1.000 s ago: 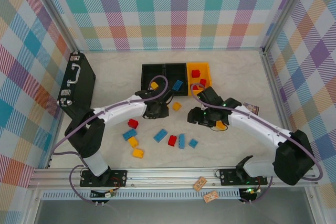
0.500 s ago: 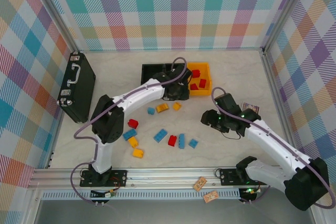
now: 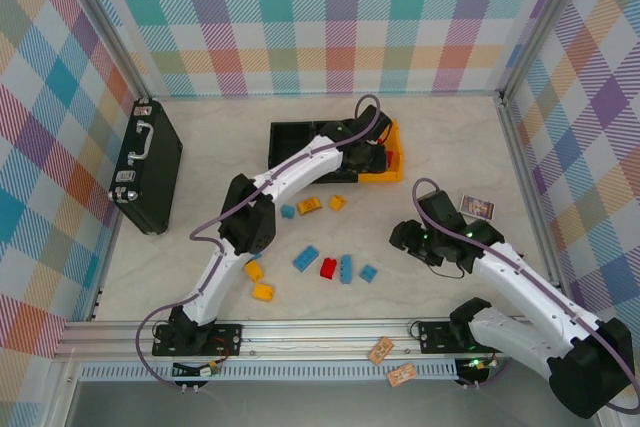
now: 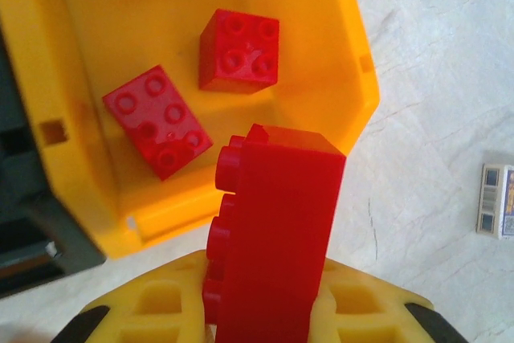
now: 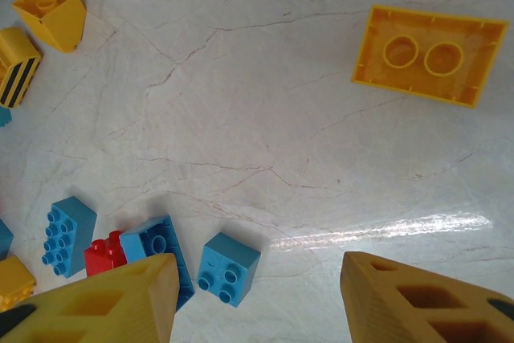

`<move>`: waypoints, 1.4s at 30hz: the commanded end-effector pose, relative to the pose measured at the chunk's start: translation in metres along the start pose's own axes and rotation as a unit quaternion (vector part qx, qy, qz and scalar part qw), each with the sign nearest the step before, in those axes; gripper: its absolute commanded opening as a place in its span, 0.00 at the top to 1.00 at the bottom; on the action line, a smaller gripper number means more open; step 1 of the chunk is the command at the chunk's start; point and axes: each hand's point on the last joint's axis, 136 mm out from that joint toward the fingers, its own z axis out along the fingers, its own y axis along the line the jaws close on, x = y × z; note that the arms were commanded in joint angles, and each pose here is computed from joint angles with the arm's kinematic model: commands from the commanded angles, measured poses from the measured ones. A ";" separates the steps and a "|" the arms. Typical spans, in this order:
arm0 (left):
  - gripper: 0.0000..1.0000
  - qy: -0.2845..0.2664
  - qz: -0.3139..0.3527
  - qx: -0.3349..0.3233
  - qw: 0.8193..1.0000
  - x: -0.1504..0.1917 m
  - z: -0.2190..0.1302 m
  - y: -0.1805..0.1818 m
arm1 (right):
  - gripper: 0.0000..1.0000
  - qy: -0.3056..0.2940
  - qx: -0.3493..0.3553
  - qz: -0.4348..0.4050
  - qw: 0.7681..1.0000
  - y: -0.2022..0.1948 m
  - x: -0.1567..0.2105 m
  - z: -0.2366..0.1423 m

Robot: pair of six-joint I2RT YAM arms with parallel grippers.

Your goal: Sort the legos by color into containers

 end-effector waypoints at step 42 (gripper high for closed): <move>0.47 0.030 0.015 0.095 0.995 0.098 -0.095 0.028 | 0.18 -0.013 0.165 0.036 0.986 -0.040 -0.044 0.008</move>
